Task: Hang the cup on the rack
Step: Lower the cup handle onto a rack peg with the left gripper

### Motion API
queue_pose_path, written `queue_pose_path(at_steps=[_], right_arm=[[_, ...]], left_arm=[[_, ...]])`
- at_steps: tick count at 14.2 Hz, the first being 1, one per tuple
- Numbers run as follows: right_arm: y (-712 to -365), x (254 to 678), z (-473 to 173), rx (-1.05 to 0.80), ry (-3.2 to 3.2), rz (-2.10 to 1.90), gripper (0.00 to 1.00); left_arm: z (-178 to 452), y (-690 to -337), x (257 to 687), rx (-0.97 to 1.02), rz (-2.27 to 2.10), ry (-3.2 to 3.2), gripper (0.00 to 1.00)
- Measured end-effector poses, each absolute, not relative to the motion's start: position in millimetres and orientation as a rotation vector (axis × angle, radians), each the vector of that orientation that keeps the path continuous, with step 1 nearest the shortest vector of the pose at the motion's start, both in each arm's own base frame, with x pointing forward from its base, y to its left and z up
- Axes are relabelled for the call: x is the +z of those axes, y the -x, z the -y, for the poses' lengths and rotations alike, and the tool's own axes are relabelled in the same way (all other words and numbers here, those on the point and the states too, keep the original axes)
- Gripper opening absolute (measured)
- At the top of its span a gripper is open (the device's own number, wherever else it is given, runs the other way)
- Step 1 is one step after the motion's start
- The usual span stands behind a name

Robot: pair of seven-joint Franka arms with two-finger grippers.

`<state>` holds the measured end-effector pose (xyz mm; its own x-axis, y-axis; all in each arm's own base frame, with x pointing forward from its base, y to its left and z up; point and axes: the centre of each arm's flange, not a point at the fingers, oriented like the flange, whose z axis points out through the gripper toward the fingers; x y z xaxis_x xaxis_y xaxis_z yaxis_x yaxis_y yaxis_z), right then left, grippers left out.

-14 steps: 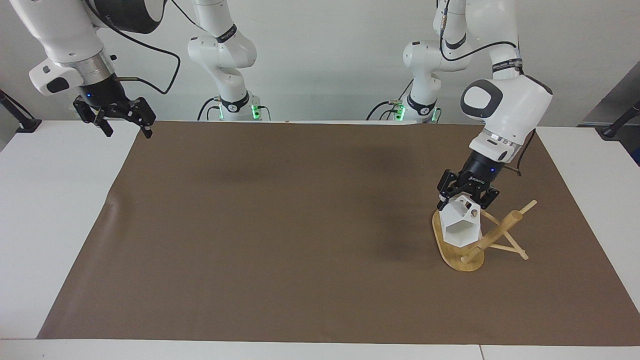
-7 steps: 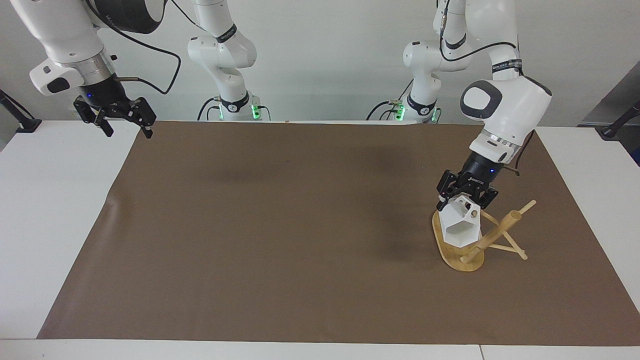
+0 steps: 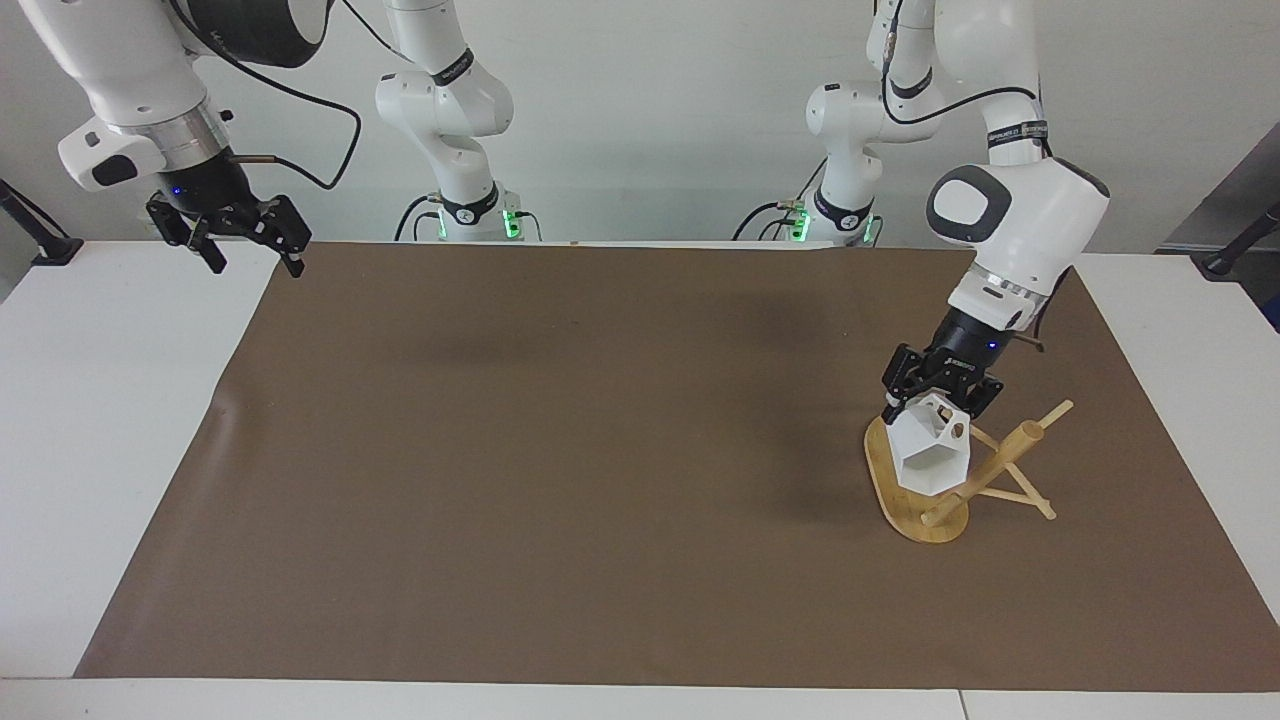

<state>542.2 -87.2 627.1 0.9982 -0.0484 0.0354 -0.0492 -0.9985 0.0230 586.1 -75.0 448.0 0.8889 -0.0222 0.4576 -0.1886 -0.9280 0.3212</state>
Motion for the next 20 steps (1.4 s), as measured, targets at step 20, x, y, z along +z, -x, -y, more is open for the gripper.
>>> queue_pose_path(at_steps=[20], right_arm=[[-544,627,76,0.052,-3.117,0.046,1.0]], left_arm=[[60,-587,446,0.626,0.046,-2.697,1.0]])
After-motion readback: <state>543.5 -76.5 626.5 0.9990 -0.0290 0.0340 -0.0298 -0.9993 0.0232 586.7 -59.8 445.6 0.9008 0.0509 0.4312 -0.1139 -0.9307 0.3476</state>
